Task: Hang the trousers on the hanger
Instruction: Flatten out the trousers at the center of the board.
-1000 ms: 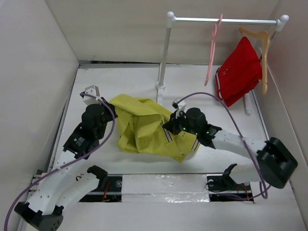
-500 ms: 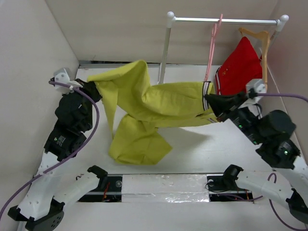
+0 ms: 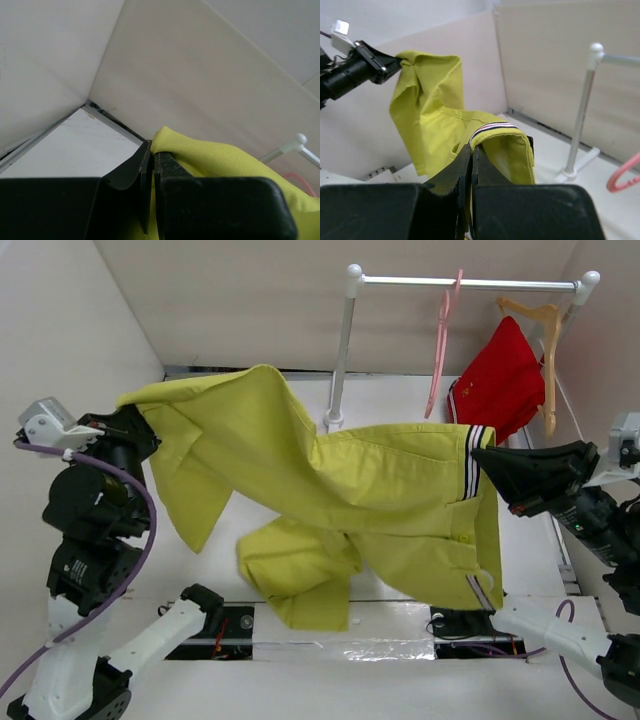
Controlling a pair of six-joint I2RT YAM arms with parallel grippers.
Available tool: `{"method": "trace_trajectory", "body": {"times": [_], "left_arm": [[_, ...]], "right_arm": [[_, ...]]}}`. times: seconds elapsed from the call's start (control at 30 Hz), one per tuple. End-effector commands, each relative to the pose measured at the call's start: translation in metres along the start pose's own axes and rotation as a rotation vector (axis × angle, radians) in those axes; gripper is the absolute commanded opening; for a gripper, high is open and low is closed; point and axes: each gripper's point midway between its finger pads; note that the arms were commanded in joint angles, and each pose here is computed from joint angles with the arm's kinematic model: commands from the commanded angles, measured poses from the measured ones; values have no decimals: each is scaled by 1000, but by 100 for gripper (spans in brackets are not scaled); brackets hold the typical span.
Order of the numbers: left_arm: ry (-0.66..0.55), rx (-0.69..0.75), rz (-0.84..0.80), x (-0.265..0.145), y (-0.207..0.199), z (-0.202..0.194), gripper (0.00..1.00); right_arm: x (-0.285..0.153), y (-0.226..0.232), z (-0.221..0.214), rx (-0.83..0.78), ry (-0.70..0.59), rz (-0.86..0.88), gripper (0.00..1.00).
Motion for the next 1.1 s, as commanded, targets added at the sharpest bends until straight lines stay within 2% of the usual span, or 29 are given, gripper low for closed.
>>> {"method": "trace_trajectory", "body": {"times": [0.0,0.03,0.1,0.13,0.2,0.27,0.3,0.33,0.37,0.4,0.43,0.47,0.5,0.53,0.6,0.63,0.67,0.73,0.77,0.8,0.83,0.87,0.9,0.93,0.97,1.0,1.03,1.07], "left_arm": [[53,99,54,22,0,-45,0],[99,139,62,29,1,-72,0],[164,201,88,47,-1,-117,0],[209,189,92,53,-2,-141,0],[282,193,98,76,-1,-183,0],[384,183,29,88,-7,-228,0],[436,207,60,105,2,-260,0],[467,212,59,114,-1,-274,0],[496,246,66,121,0,-289,0],[592,330,105,129,12,-334,1],[601,342,91,144,-2,-335,9],[655,402,109,146,3,-347,12],[706,455,134,153,11,-374,16],[681,462,127,164,-2,-368,34],[693,477,132,168,-3,-372,53],[694,466,126,165,-4,-370,61],[669,434,117,159,-3,-362,62],[640,377,118,148,1,-355,62],[633,345,131,143,8,-352,62],[583,276,116,136,3,-331,62],[625,238,155,113,27,-352,61],[622,209,159,102,36,-356,60],[559,133,129,95,31,-336,59],[588,94,188,72,60,-359,57],[589,69,211,60,73,-364,56],[547,5,187,53,71,-351,56],[575,12,230,33,96,-368,54],[564,-21,254,26,104,-368,54]], "right_arm": [[-1,-41,-11,41,-37,-224,0],[7,-56,-52,33,42,-289,0],[11,-85,-92,11,118,-436,0],[14,-100,-130,1,196,-504,0],[9,-126,-153,-3,214,-617,0],[-6,-149,-178,7,224,-702,0],[-11,-159,-181,7,196,-739,0],[-18,-170,-190,11,191,-777,0],[-28,-183,-208,2,214,-825,0],[-41,-203,-211,-6,209,-903,0],[-47,-215,-218,-8,217,-940,0],[-49,-227,-221,-10,207,-968,0],[-58,-250,-235,-10,251,-1025,0],[-62,-262,-240,-10,262,-1054,0],[-68,-287,-239,-9,254,-1110,0],[-84,-310,-240,-5,266,-1197,0],[-83,-321,-235,0,258,-1203,10],[-84,-335,-220,-9,222,-1200,39],[-76,-335,-215,-13,213,-1165,52],[-64,-330,-216,1,230,-1097,64],[-56,-328,-210,3,232,-1067,74],[-43,-319,-217,11,259,-1002,77],[-29,-307,-221,15,266,-918,78],[-22,-298,-226,18,281,-875,77],[-19,-288,-234,10,295,-837,73],[-6,-268,-243,15,310,-751,64],[0,-255,-249,19,321,-696,29],[5,-241,-259,33,340,-640,15]]}}
Point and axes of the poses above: each gripper's point midway between its finger pads, its own x axis out along the fingers, its own y axis along the line the jaws close on, z = x × y, and after that the axes turned 2 degrees about x, right-handed
